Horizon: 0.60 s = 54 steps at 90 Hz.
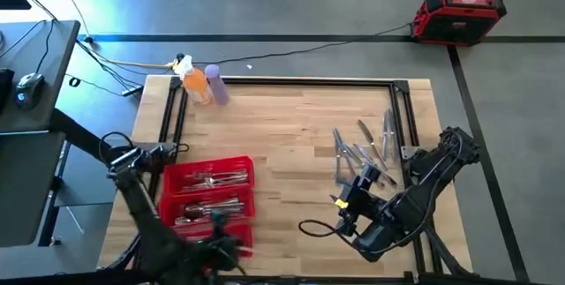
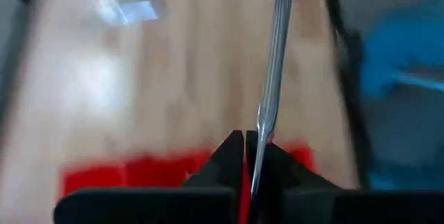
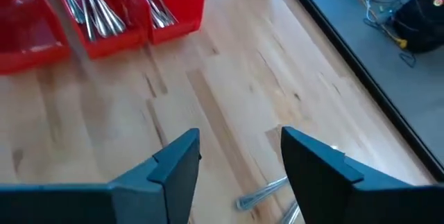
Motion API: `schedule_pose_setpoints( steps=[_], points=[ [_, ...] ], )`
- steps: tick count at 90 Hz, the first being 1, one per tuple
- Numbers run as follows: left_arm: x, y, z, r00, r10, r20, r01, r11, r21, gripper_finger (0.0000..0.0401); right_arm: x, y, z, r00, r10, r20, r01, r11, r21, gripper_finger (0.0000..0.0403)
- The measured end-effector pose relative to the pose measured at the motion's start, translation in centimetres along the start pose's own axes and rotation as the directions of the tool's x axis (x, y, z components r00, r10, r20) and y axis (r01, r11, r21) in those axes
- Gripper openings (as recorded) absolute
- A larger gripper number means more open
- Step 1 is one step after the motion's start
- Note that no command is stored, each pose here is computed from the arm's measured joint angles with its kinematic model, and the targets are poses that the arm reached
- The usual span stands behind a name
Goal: Sort silverware
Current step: Put the silver knife in the bottom red bin
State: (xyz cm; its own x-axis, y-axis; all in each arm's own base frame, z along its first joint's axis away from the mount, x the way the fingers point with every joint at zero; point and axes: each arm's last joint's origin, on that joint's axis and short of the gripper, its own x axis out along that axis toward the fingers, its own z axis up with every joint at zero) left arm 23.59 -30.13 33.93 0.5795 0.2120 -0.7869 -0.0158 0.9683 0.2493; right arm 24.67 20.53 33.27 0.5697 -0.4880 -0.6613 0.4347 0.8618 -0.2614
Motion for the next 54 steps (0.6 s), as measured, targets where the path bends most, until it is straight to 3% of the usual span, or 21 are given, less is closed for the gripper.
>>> schedule_pose_setpoints(
  steps=[20,54],
  points=[
    [-0.6,-1.5,-3.4,0.971,-0.069,-0.23,0.032,0.987,-0.159,0.0,1.4,0.4,-1.1,1.0,-0.025,-0.019,0.025,1.0,-0.009,0.0183],
    [-0.4,-3.7,-8.8,0.963,-0.027,-0.267,-0.071,0.935,-0.347,0.0,1.5,0.7,-1.2,1.0,-0.01,-0.013,0.01,1.0,-0.002,0.0183]
  ],
)
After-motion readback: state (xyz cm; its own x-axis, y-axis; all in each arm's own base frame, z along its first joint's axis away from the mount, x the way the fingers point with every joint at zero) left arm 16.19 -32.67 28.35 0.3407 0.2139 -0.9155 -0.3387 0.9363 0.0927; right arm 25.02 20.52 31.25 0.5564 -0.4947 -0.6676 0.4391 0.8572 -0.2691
